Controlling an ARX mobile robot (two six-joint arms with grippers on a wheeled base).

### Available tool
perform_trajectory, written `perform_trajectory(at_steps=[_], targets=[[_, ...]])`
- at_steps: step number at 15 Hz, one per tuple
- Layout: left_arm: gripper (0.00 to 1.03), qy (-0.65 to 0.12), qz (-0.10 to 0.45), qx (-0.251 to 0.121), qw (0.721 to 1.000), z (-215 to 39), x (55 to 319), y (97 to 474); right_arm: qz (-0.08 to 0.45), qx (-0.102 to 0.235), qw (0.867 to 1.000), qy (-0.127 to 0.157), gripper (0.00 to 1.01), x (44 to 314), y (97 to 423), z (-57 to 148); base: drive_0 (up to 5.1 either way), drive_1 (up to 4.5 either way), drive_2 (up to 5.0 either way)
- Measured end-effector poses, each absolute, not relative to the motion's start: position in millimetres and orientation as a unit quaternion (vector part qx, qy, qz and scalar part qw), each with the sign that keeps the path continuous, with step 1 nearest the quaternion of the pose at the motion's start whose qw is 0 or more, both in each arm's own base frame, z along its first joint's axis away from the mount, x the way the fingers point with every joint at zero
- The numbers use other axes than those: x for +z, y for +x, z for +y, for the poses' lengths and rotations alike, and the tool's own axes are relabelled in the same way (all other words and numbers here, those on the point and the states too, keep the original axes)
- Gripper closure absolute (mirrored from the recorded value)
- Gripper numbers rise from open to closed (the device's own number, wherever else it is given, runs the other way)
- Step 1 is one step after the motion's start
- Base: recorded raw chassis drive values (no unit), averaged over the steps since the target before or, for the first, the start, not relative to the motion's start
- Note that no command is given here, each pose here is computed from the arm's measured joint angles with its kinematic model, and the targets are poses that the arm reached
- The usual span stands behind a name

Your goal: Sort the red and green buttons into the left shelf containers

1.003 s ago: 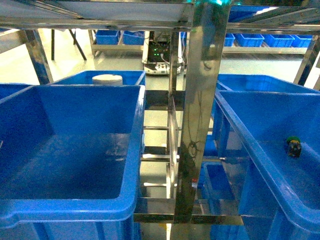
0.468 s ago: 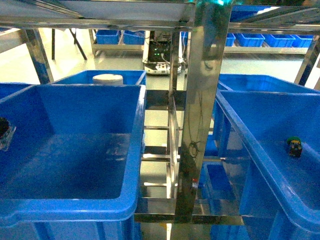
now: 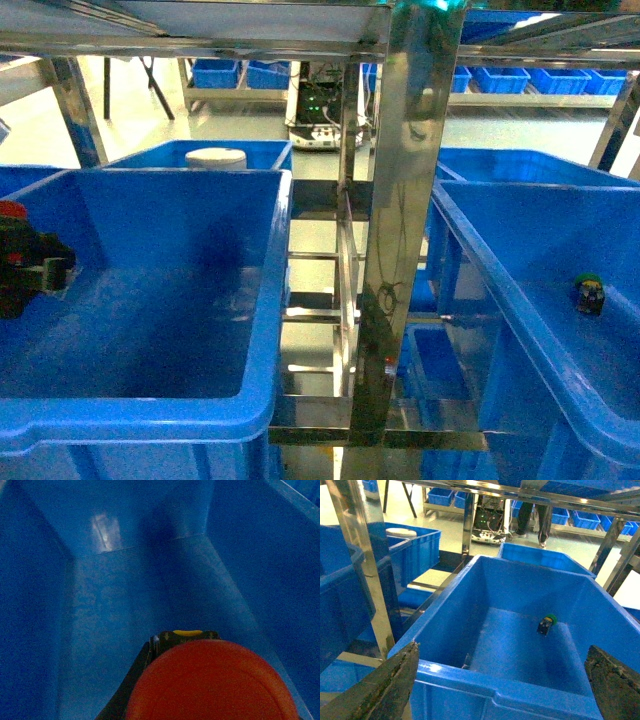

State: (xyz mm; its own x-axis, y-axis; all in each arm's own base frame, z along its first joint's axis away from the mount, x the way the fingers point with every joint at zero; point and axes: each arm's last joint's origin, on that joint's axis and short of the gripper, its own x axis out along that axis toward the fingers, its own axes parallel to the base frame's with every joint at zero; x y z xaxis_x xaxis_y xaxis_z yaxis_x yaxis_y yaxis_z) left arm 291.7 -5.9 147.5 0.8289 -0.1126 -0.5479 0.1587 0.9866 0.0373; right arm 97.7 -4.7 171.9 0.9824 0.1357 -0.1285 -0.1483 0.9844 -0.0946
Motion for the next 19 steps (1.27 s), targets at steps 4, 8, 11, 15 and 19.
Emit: perform_trajectory(at_steps=[4, 8, 11, 15, 19], targets=[[0.67, 0.111, 0.346, -0.106, 0.926, -9.3, 135.6, 342.2, 0.061, 0.071, 0.994, -0.052, 0.03, 171.9, 97.7, -4.7, 0.0, 0.00, 0.0], [0.20, 0.137, 0.355, -0.100, 0.920, -7.8, 130.5, 352.0, 0.061, 0.071, 0.994, -0.053, 0.03, 171.9, 97.7, -4.7, 0.0, 0.00, 0.0], [0.06, 0.120, 0.355, -0.095, 0.922, -6.0, 128.4, 341.4, 0.061, 0.071, 0.994, -0.053, 0.03, 171.9, 97.7, -4.7, 0.0, 0.00, 0.0], [0.05, 0.077, 0.324, -0.096, 0.938, -20.1, 153.7, 304.9, 0.061, 0.071, 0.994, -0.053, 0.03, 171.9, 97.7, -4.7, 0.0, 0.00, 0.0], [0.05, 0.014, 0.331, -0.067, 0.941, -11.4, 166.6, 248.1, 0.061, 0.071, 0.994, -0.053, 0.03, 171.9, 97.7, -4.7, 0.0, 0.00, 0.0]])
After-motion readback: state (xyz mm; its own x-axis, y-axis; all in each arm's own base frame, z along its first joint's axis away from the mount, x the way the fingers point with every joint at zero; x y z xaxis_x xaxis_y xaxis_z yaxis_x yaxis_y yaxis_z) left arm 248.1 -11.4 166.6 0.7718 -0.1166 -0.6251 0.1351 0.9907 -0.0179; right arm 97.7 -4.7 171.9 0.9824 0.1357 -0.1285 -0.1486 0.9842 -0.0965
